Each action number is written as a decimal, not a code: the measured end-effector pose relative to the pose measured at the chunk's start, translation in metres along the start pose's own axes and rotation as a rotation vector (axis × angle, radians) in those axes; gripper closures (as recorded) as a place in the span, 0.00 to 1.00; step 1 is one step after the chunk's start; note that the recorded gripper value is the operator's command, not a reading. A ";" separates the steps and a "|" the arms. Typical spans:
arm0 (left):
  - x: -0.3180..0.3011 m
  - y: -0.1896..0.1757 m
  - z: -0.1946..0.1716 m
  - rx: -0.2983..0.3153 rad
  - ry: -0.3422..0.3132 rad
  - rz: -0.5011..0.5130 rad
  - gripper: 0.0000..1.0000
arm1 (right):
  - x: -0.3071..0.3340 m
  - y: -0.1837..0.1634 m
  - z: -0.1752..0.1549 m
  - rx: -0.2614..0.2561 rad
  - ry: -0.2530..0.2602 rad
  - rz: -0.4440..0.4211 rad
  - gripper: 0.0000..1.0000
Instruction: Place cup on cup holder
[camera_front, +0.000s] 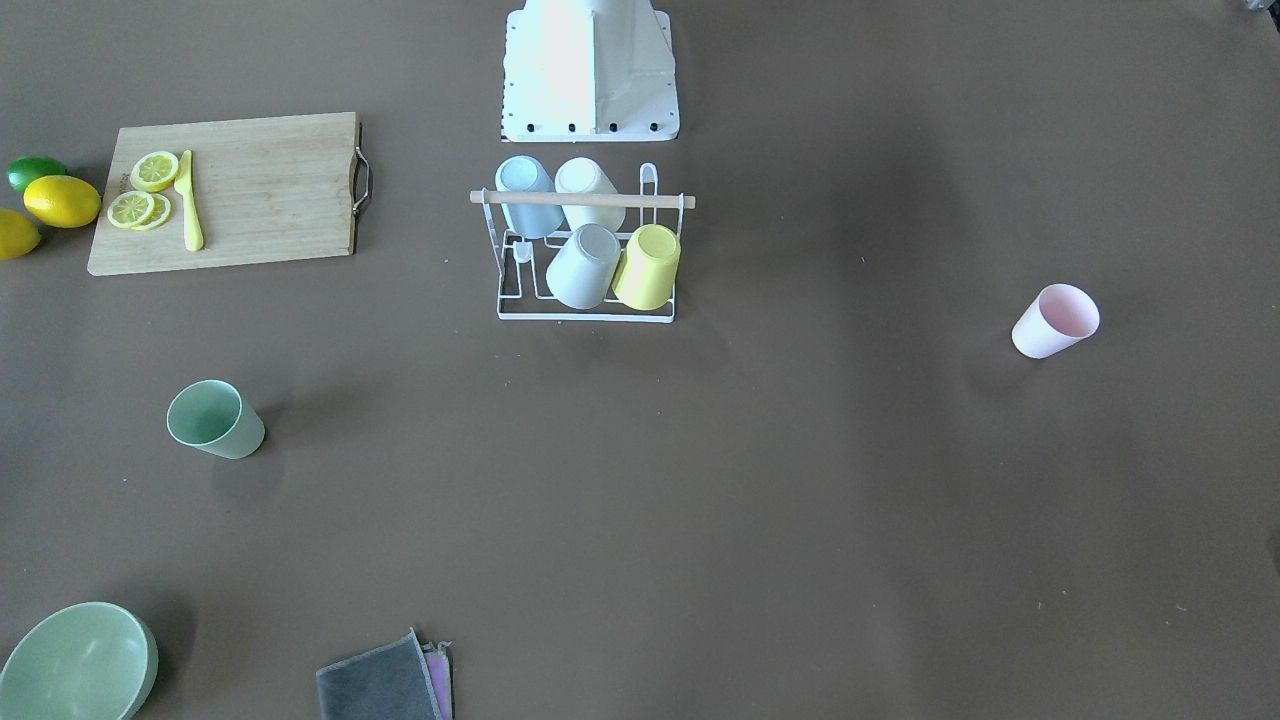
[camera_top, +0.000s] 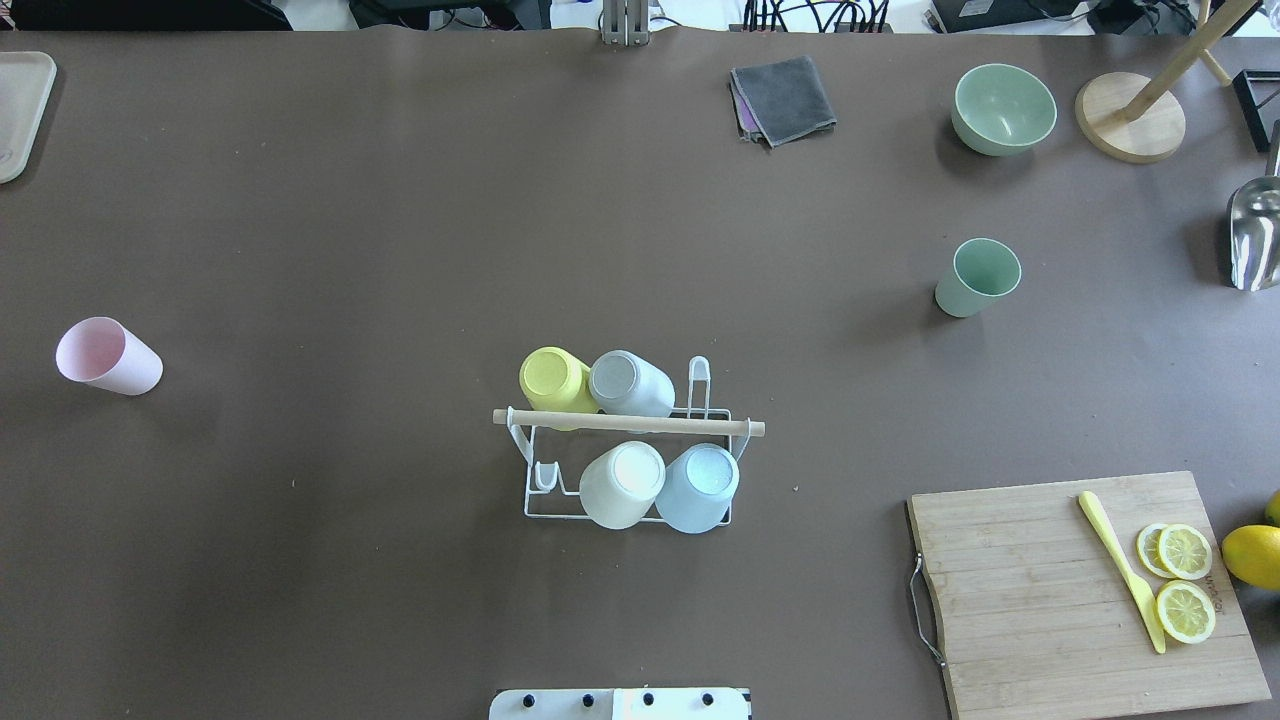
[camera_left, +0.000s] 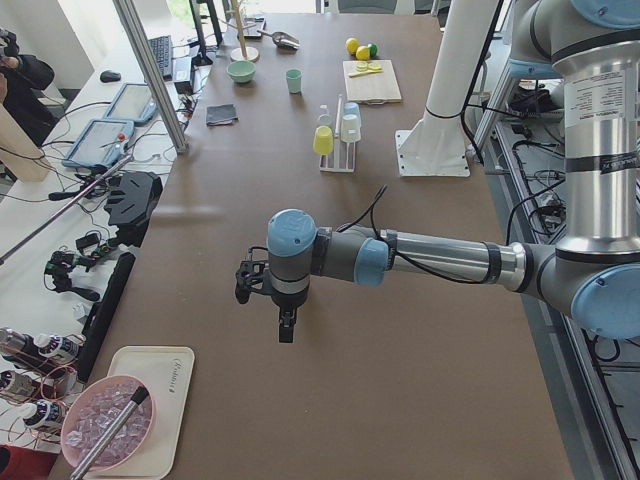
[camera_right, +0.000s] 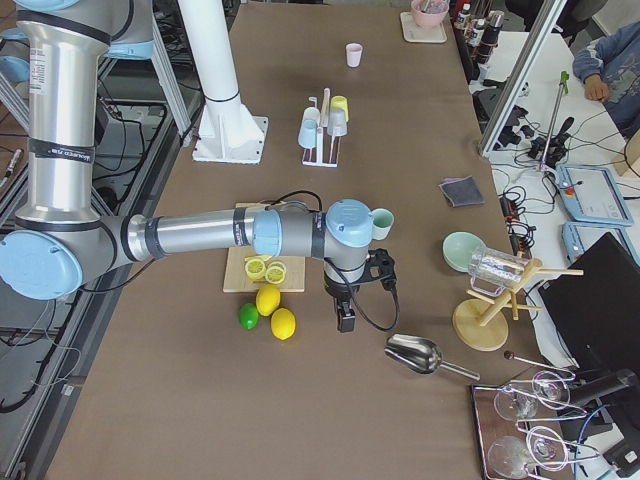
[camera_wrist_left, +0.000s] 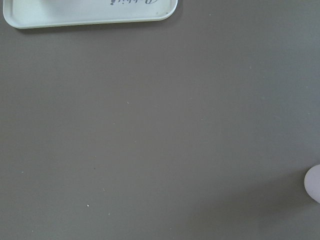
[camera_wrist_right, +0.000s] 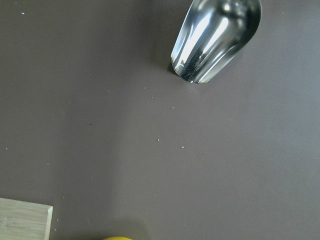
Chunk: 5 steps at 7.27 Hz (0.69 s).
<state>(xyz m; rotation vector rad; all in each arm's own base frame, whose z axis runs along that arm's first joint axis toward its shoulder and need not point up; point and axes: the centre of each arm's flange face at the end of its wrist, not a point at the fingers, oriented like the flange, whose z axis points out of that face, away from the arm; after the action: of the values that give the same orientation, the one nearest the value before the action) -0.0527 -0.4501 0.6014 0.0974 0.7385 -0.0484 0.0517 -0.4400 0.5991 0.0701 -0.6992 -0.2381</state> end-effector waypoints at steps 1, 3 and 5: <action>0.000 0.000 0.000 -0.001 0.001 0.000 0.02 | -0.006 -0.004 0.003 -0.010 -0.002 -0.001 0.00; 0.006 -0.007 -0.001 -0.005 0.003 0.005 0.02 | -0.034 -0.022 0.011 -0.037 -0.010 -0.010 0.00; 0.040 -0.041 -0.006 -0.051 0.001 0.015 0.02 | -0.110 -0.073 0.016 -0.117 0.002 -0.111 0.00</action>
<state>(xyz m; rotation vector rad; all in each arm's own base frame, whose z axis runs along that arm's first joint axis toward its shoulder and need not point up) -0.0298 -0.4911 0.5672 0.0545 0.7397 -0.0148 -0.0544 -0.4840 0.5313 -0.0021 -0.6785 -0.3846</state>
